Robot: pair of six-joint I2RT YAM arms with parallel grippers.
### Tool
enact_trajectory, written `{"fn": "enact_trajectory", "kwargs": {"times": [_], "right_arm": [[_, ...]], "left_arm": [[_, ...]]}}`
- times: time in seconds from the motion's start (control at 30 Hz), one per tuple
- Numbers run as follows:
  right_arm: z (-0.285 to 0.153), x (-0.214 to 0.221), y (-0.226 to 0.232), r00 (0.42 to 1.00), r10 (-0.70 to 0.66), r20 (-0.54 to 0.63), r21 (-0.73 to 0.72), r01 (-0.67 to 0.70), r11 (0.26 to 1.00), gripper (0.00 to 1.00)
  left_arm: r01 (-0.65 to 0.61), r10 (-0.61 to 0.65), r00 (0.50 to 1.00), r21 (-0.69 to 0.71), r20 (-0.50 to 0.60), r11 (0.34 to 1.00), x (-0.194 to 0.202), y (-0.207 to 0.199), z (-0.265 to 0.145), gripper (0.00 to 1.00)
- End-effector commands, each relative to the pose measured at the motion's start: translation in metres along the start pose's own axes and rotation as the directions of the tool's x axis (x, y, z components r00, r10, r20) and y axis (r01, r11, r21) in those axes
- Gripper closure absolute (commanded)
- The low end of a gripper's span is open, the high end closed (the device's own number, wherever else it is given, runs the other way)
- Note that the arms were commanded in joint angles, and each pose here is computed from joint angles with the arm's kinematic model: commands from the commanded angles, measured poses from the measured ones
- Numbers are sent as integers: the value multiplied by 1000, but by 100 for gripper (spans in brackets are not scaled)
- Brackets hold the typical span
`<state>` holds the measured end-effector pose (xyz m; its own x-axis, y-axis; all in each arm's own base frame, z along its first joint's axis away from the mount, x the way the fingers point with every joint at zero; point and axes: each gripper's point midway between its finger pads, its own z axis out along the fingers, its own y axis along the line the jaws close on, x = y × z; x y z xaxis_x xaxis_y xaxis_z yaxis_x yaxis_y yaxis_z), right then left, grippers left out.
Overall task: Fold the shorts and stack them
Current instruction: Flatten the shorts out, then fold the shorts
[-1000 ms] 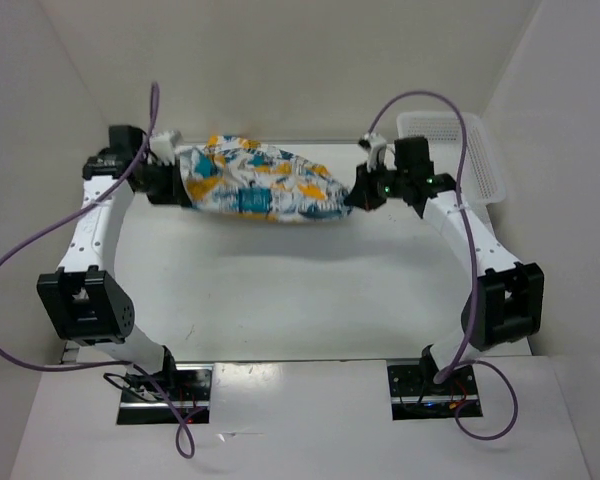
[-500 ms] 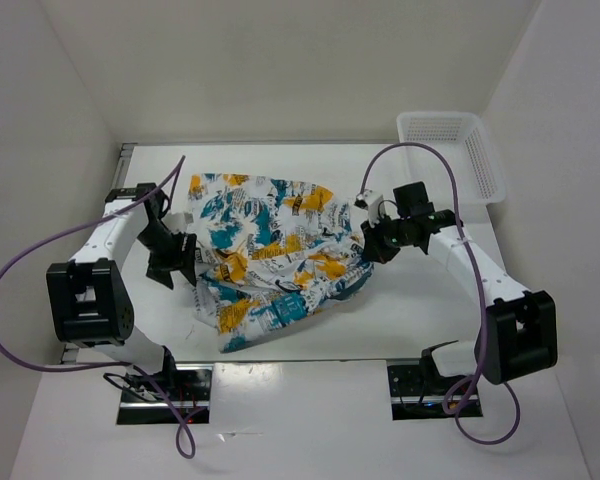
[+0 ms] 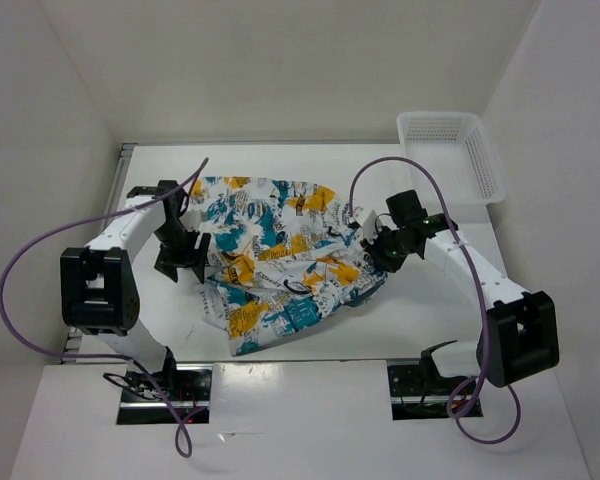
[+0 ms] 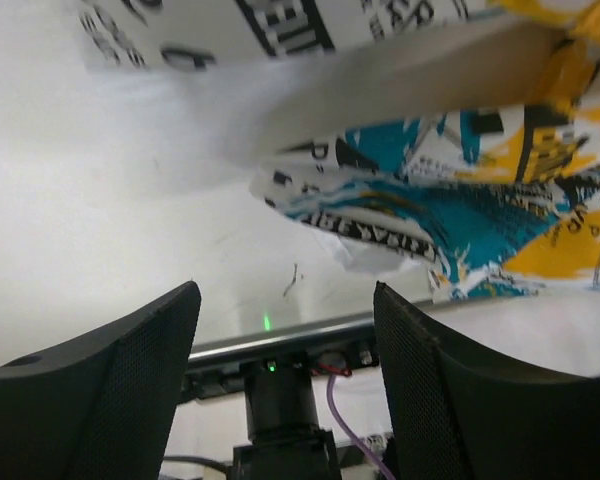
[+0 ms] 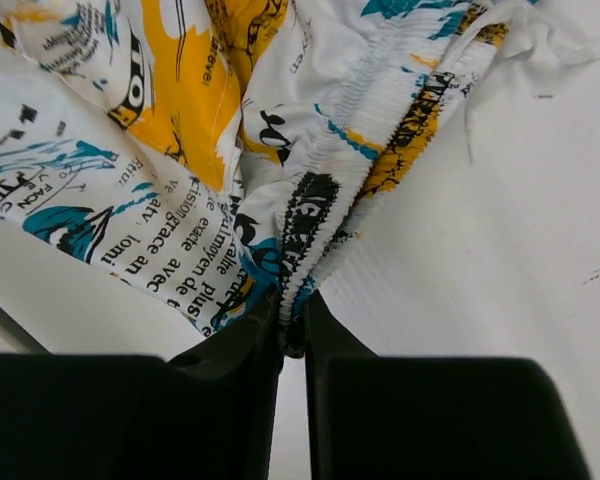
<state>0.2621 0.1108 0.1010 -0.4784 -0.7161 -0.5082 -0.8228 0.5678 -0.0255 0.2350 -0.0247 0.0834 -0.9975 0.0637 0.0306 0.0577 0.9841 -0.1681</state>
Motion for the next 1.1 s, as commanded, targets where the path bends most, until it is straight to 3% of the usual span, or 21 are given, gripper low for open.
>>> {"fn": "enact_trajectory", "kwargs": {"times": [0.0, 0.03, 0.23, 0.3, 0.43, 0.47, 0.53, 0.57, 0.6, 0.73, 0.77, 0.87, 1.0, 1.07], "right_arm": [[1, 19, -3, 992, -85, -90, 25, 87, 996, 83], [3, 20, -3, 992, -82, -97, 20, 85, 996, 68], [6, 29, -18, 983, -102, -151, 80, 115, 990, 28], [5, 34, -29, 973, -126, -194, 119, 150, 981, 25], [3, 24, -41, 975, -117, -186, 163, 148, 975, 24], [-2, 8, -46, 983, -112, -146, 182, 138, 974, 25], [-6, -28, -49, 998, -55, -34, 179, 60, 982, 34], [-6, -43, -48, 999, -47, 7, 169, 45, 985, 38], [-5, -56, -40, 998, -43, 38, 147, 37, 988, 41], [13, -93, -20, 988, -129, 83, 103, 121, 987, 63], [27, -95, -17, 988, -139, 72, 86, 133, 987, 72], [55, -107, -1, 980, -187, 64, 44, 185, 982, 85], [87, -131, 5, 980, -177, 94, 22, 176, 984, 90], [99, -149, -2, 984, -127, 125, 31, 124, 992, 92]], "left_arm": [[-34, 38, 997, -63, 68, 997, -26, 8, 12, 22], [-46, 51, 997, -83, 60, 996, -26, 9, 19, 22], [-86, 87, 996, -78, 5, 993, -33, 4, 59, 19], [-116, 115, 993, -64, -17, 991, -35, -6, 68, 21], [-157, 153, 986, -61, -64, 986, -33, -15, 87, 42], [-167, 163, 985, -72, -62, 983, -35, -15, 90, 52], [-168, 163, 985, -94, -64, 981, -42, -11, 94, 63], [-170, 165, 985, -117, -52, 978, -47, -8, 91, 77], [-171, 167, 985, -133, -38, 976, -55, -6, 92, 84], [-165, 193, 974, -213, 118, 963, -109, -3, 72, 98], [-162, 199, 968, -224, 153, 961, -125, -3, 71, 100], [-149, 219, 930, -245, 294, 958, -179, -11, 42, 100], [-104, 238, 868, -307, 437, 946, -242, -10, 17, 98], [-91, 244, 837, -315, 490, 945, -264, -14, -4, 81]]}}
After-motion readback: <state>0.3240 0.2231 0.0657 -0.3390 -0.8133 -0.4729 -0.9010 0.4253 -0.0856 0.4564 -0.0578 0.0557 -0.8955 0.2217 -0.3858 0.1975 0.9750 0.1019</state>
